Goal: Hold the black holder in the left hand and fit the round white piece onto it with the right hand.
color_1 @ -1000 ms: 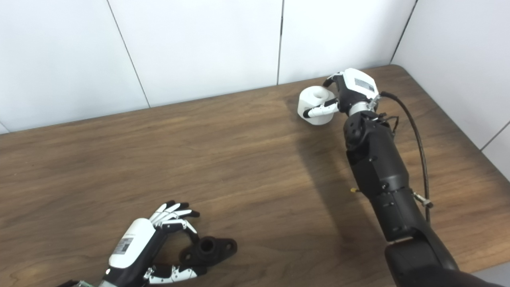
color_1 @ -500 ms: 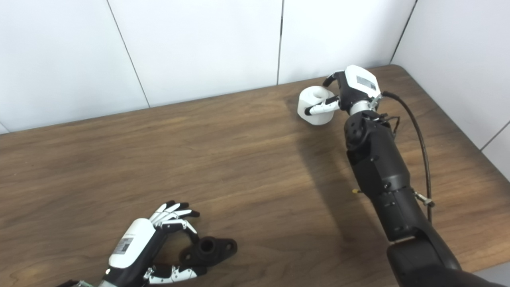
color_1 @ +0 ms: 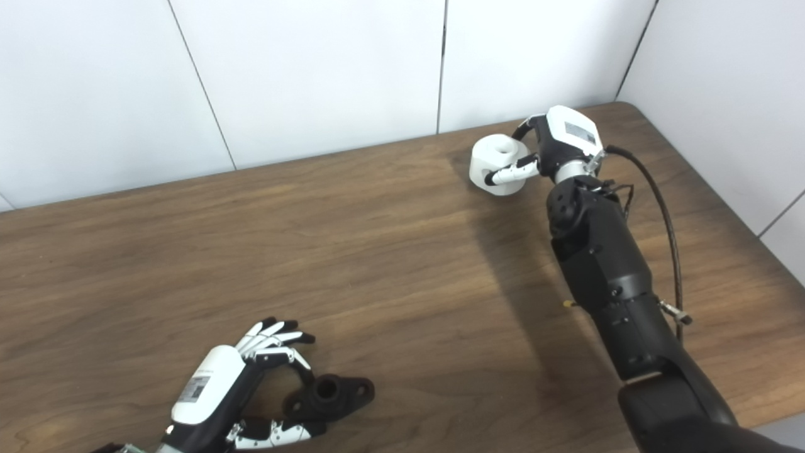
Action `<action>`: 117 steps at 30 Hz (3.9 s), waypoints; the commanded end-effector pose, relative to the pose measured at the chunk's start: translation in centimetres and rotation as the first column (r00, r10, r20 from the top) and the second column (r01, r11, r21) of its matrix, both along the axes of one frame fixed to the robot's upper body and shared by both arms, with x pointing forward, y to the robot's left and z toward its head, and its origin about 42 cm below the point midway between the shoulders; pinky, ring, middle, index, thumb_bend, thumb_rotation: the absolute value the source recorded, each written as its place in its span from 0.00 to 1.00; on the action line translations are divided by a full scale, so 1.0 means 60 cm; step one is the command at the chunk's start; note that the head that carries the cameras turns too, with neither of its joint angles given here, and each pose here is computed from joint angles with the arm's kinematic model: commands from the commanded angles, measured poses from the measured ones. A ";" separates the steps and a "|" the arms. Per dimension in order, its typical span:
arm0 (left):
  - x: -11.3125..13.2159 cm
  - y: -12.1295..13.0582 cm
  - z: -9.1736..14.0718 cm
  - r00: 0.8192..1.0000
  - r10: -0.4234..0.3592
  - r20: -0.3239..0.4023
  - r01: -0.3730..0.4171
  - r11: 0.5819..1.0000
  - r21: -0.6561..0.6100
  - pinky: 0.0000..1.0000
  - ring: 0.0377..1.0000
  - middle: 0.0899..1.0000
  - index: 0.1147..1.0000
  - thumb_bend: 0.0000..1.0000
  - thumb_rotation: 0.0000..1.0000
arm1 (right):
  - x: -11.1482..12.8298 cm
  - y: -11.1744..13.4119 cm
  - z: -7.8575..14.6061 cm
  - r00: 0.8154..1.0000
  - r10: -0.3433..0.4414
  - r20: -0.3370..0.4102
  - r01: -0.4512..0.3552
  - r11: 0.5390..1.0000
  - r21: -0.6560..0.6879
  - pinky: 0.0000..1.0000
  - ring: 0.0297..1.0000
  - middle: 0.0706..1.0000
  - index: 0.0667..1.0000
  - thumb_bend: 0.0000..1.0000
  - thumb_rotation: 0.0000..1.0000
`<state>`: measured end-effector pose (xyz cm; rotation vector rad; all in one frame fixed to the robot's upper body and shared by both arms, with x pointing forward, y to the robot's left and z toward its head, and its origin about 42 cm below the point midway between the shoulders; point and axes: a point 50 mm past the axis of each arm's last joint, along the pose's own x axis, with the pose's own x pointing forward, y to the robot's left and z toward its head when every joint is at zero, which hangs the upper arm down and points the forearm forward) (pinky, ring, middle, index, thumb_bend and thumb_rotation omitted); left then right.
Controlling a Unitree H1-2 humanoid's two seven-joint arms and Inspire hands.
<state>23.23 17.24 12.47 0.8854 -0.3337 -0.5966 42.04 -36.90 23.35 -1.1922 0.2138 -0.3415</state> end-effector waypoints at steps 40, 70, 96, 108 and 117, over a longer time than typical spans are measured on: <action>-0.014 0.006 -0.006 0.999 -0.019 -0.036 0.021 0.999 0.038 0.95 0.90 0.79 0.42 0.52 0.06 | -0.009 -0.010 0.026 0.985 0.023 0.168 -0.019 1.000 -0.022 0.94 0.94 0.85 0.45 0.52 0.14; 0.000 -0.028 0.008 0.999 -0.026 -0.022 0.027 0.997 0.075 0.95 0.90 0.79 0.42 0.52 0.06 | -0.263 0.156 0.175 0.875 0.484 -0.021 -0.484 0.873 -0.056 0.95 0.94 0.82 0.45 0.52 0.14; 0.011 -0.042 0.036 0.999 -0.028 -0.029 0.031 0.996 0.083 0.93 0.89 0.79 0.42 0.52 0.06 | -0.321 0.244 0.151 0.711 0.702 -0.045 -0.703 0.711 0.001 0.96 0.94 0.82 0.45 0.52 0.15; 0.011 -0.048 0.041 0.999 -0.031 -0.036 0.035 0.995 0.095 0.94 0.89 0.79 0.42 0.52 0.06 | -0.331 0.272 0.133 0.657 0.749 -0.086 -0.752 0.660 0.004 0.98 0.94 0.82 0.45 0.52 0.15; 0.010 -0.052 0.042 0.999 -0.026 -0.034 0.029 0.994 0.103 0.94 0.89 0.80 0.42 0.52 0.06 | -0.337 0.285 0.123 0.639 0.762 -0.109 -0.765 0.643 0.012 0.97 0.94 0.81 0.45 0.52 0.15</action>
